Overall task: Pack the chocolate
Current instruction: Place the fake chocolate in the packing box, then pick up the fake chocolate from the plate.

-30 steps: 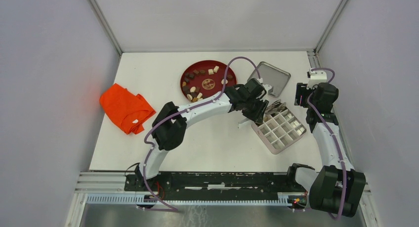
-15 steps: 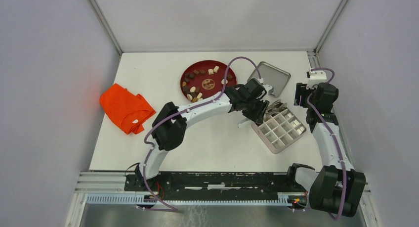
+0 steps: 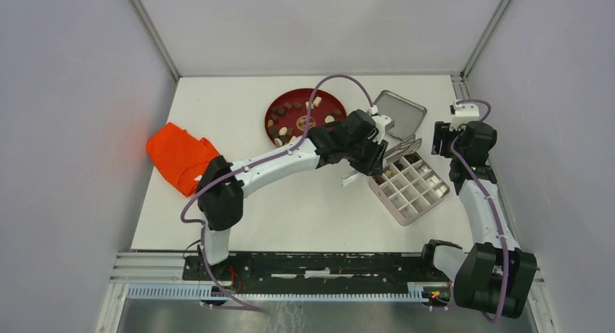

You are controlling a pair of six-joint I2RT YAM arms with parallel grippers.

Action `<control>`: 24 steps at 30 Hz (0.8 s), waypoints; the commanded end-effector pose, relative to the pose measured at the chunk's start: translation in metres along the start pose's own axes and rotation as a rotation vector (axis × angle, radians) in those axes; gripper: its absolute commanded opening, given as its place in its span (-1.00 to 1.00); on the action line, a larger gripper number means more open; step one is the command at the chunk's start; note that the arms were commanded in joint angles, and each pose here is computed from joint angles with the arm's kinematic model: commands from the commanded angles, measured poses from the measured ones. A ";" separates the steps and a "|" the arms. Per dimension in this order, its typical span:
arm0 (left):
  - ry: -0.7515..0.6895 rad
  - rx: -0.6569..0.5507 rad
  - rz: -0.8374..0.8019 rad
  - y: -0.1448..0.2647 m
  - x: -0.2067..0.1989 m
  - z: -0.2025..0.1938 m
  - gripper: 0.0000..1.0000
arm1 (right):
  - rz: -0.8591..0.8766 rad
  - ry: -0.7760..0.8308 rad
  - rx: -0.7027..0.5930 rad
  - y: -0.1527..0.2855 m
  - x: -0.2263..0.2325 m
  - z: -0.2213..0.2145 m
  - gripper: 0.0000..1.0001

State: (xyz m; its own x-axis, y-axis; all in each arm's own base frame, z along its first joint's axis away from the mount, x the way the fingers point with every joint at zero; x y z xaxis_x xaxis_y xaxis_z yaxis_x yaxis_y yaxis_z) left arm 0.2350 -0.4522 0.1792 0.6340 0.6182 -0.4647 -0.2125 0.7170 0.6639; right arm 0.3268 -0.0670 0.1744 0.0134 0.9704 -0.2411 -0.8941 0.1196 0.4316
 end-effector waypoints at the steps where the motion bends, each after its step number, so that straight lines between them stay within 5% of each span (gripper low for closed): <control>1: 0.006 -0.140 0.011 0.039 -0.006 0.019 -0.34 | 0.000 0.009 -0.035 0.001 -0.001 0.010 0.38; 16: 0.229 -0.212 0.283 0.134 0.153 -0.008 -0.32 | 0.030 0.006 -0.032 -0.001 0.005 0.008 0.38; 24: 0.246 -0.173 0.350 0.123 0.201 0.009 -0.28 | 0.035 0.006 -0.025 -0.003 0.005 0.006 0.38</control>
State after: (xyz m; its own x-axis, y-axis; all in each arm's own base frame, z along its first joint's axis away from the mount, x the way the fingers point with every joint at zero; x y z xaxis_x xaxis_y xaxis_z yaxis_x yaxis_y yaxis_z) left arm 0.3200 -0.2346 0.1650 0.2458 0.8897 -0.3848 -0.5040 0.4564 0.7333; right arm 0.3279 -0.0623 0.1725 -0.0143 0.9737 -0.2272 -0.8953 0.0888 0.4366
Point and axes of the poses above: each gripper's point midway between its finger pads, its own y axis back along the fingers, its own x axis along the line the jaws close on, z = x × y, the point moved 2 cm from there along y, back along the fingers, and after that the axes turned 8 degrees about y, right-handed, at the moved point
